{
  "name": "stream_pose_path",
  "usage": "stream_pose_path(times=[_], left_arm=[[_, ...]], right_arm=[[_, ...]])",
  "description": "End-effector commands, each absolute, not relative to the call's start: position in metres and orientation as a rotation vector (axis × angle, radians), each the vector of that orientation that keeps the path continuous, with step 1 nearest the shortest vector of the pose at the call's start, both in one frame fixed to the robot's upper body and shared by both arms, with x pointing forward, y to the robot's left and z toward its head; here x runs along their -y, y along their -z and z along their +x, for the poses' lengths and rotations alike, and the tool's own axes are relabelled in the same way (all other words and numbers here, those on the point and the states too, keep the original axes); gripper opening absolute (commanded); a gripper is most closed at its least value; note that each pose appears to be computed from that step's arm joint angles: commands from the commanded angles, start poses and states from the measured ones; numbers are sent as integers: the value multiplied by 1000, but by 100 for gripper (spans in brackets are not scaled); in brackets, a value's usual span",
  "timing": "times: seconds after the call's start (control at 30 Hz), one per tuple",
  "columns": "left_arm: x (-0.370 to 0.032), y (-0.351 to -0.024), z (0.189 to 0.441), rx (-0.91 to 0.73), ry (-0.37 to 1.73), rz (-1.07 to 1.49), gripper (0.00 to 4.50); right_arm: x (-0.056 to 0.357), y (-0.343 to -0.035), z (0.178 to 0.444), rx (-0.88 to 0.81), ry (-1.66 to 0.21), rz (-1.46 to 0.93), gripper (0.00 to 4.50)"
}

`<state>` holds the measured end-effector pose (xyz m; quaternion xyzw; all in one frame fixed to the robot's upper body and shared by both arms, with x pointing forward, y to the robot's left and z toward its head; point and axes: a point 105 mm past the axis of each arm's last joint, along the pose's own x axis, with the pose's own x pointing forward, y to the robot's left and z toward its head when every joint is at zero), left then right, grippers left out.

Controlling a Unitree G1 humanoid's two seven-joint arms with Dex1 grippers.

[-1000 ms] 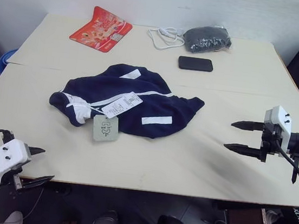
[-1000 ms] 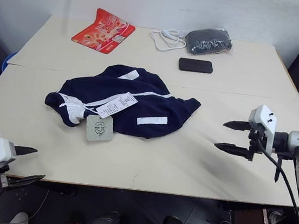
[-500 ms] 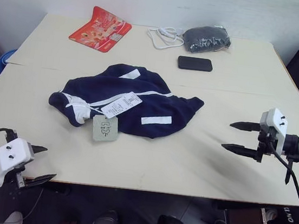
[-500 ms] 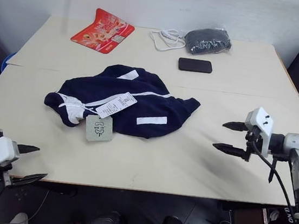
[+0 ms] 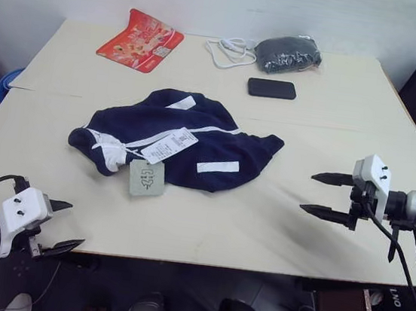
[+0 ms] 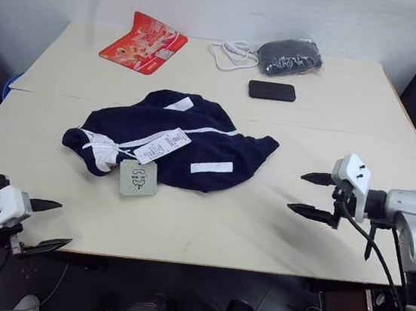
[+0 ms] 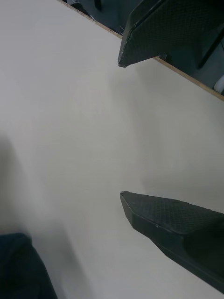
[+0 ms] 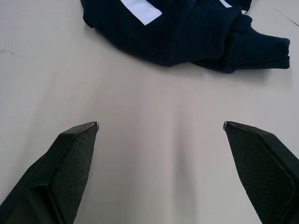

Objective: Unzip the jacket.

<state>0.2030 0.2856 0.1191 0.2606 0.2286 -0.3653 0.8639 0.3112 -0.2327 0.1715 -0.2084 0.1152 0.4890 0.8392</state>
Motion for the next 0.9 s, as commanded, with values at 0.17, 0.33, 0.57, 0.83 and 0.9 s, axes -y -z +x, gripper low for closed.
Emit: stream_pose_path(times=[0.17, 0.33, 0.57, 0.83, 0.9], left_arm=[[-250, -151, 245, -307, 764, 893, 448], [-238, -174, 291, -195, 648, 1138, 448], [-228, -167, 319, -186, 666, 1391, 448], [-221, -162, 324, -186, 714, 1443, 336], [-224, -162, 324, -195, 712, 1443, 272]], right_arm=[[220, -175, 315, -121, -1033, -731, 450], [201, -168, 338, -1, -1003, -995, 450], [172, -162, 365, 140, -1019, -1242, 450], [147, -164, 384, 224, -1016, -1280, 450], [140, -166, 389, 249, -1008, -1295, 450]])
